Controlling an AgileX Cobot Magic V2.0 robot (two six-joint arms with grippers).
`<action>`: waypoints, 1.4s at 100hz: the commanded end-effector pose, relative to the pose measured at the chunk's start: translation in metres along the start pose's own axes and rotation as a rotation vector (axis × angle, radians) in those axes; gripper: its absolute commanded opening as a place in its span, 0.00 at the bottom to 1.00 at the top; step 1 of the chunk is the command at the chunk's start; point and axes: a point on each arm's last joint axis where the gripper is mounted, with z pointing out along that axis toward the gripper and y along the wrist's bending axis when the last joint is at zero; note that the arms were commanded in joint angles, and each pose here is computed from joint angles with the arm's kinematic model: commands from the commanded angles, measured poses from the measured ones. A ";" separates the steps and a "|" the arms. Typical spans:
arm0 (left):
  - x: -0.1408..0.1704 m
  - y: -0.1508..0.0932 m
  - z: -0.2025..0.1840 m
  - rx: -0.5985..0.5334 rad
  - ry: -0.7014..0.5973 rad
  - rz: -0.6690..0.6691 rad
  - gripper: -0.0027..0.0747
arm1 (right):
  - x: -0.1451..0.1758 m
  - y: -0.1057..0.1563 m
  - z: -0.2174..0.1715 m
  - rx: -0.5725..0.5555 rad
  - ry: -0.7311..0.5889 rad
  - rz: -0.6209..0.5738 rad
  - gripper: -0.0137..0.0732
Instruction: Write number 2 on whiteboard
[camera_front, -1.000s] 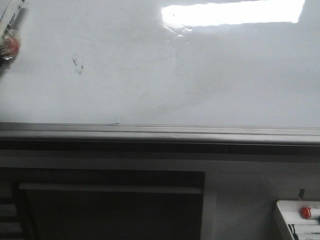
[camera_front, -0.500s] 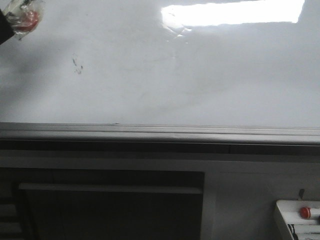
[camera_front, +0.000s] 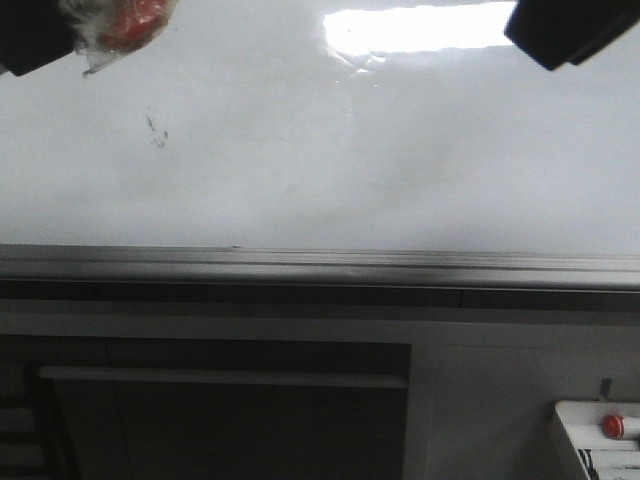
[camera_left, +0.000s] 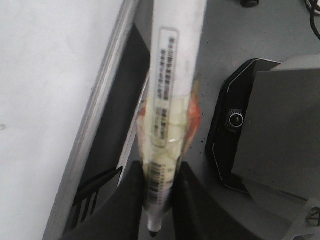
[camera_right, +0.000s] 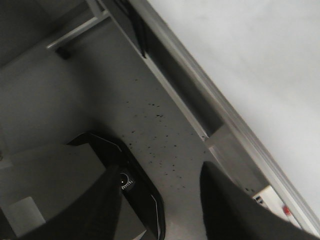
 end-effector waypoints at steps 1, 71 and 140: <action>-0.007 -0.006 -0.016 -0.037 -0.069 0.051 0.01 | -0.021 0.006 -0.009 -0.069 -0.101 -0.088 0.53; -0.015 -0.006 -0.017 -0.081 -0.124 0.177 0.01 | -0.063 0.017 0.000 -0.236 -0.380 -0.403 0.53; -0.020 -0.011 -0.016 -0.082 -0.148 0.212 0.01 | -0.067 0.012 0.017 -0.238 -0.375 -0.467 0.53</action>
